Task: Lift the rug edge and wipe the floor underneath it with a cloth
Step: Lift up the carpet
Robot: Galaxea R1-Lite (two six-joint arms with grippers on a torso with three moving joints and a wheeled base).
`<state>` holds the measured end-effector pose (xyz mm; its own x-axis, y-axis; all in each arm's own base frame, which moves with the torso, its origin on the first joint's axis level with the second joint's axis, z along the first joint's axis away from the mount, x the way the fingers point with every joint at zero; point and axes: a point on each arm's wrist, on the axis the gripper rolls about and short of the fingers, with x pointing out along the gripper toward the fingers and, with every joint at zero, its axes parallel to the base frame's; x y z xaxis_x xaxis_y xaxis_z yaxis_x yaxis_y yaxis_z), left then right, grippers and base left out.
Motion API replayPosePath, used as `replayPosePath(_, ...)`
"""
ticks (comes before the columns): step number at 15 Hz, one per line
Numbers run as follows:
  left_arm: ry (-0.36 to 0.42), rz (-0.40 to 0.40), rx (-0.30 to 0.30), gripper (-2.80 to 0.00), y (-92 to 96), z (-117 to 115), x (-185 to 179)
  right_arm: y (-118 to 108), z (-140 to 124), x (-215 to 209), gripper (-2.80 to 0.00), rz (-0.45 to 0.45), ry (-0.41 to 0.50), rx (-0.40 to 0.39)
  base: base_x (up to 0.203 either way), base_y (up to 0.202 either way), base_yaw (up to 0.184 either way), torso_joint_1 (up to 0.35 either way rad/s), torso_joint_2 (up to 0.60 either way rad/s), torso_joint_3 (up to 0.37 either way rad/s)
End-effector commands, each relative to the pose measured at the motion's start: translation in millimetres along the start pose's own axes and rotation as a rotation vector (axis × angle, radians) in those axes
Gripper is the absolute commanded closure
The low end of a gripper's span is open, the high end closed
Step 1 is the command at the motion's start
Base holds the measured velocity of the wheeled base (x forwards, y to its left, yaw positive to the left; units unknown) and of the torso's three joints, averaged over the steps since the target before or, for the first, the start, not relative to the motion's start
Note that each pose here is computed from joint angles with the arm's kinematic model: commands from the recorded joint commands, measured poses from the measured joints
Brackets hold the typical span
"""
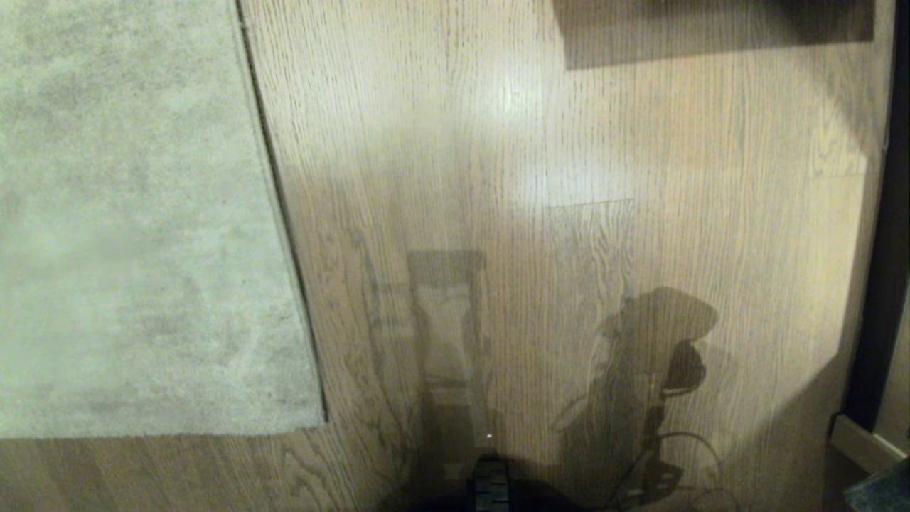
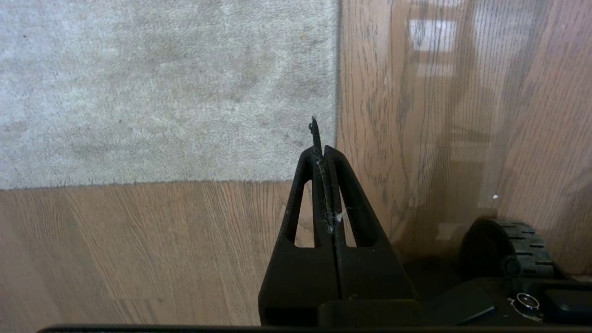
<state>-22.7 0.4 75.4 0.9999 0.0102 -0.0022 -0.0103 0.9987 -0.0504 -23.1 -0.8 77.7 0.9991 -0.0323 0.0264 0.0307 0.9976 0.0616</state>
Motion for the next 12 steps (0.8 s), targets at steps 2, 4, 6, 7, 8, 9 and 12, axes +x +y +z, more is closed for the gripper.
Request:
replayPosePath(2,0.001,0.001,0.000,0.00,0.0,0.0,0.1,0.0,0.0,0.3,0.00,0.000,0.005,0.000,0.000,0.000,0.000,0.000,0.00,0.000)
replayPosePath(4,0.001,0.001,-0.002,0.00,0.0,0.0,0.1,0.0,0.1,0.3,0.00,0.000,0.003,0.000,0.000,0.000,0.000,0.000,0.00,0.000)
replayPosePath(6,0.001,0.001,-0.002,0.00,0.0,0.0,0.1,0.0,0.1,0.3,0.00,0.000,0.004,0.000,0.000,0.000,0.000,0.000,0.00,0.000)
replayPosePath(7,0.001,0.001,-0.002,0.00,0.0,0.0,0.1,0.0,0.1,0.3,0.00,0.000,0.003,0.000,0.000,0.000,0.000,0.000,0.00,0.000)
replayPosePath(8,0.001,0.001,-0.002,0.00,0.0,0.0,0.1,0.0,0.1,0.3,0.00,0.000,0.003,0.000,0.000,0.000,0.000,0.000,0.00,0.000)
replayPosePath(9,0.001,0.001,-0.002,0.00,0.0,0.0,0.1,0.0,0.1,0.3,0.00,0.000,0.003,0.000,0.000,0.000,0.000,0.000,0.00,0.000)
replayPosePath(12,0.001,0.001,-0.002,0.00,0.0,0.0,0.1,0.0,0.1,0.3,0.00,0.000,0.003,0.000,0.000,0.000,0.000,0.000,0.00,0.000)
